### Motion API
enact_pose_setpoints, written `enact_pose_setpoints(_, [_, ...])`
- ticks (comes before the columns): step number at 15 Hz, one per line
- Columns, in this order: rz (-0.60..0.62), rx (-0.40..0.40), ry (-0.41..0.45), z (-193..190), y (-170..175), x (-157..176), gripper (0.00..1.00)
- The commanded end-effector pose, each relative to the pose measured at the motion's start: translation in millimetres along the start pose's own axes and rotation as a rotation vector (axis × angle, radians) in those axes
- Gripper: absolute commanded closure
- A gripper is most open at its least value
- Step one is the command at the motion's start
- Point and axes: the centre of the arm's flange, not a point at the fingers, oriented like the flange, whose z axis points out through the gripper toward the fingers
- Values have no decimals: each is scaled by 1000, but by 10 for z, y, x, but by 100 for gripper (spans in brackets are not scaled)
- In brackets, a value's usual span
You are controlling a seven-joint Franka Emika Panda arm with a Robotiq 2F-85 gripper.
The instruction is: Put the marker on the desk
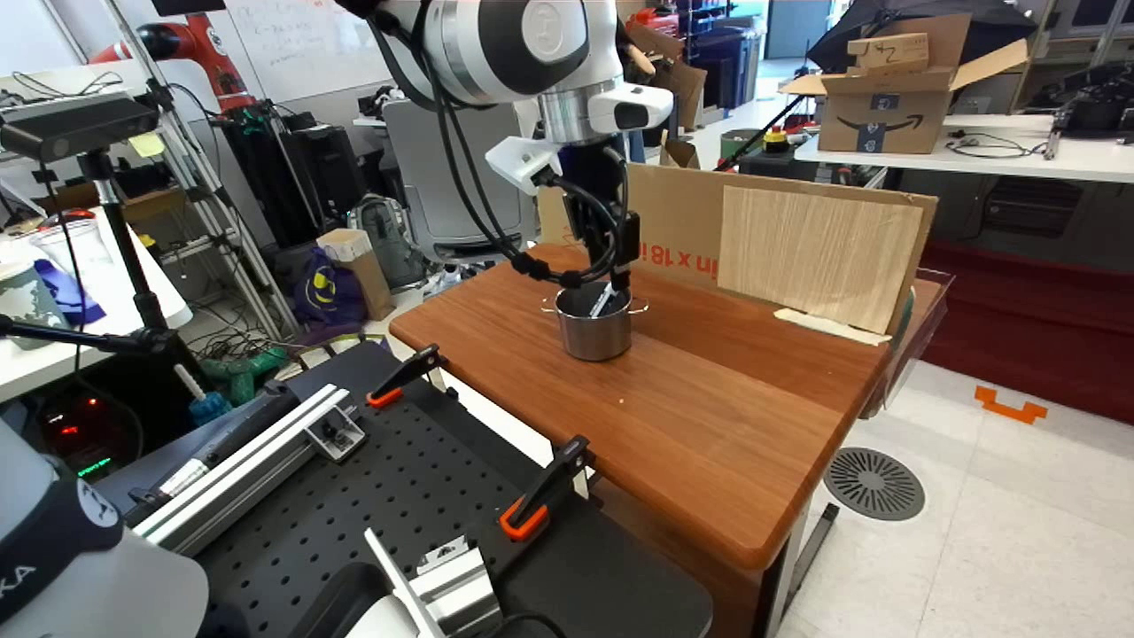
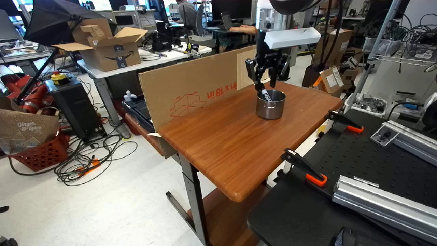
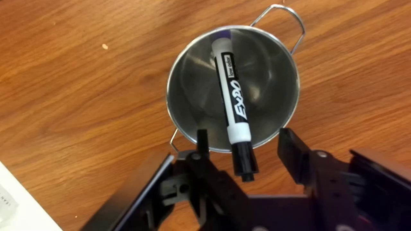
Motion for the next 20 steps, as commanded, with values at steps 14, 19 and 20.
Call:
enact_pose_setpoints(14, [7,-23,24,23,-1,71,74])
enact_pose_setpoints(19, [8,-19,31,-16,-10,87,45])
enact_pose_setpoints(20, [10,-18,33,-22,-7,98,37])
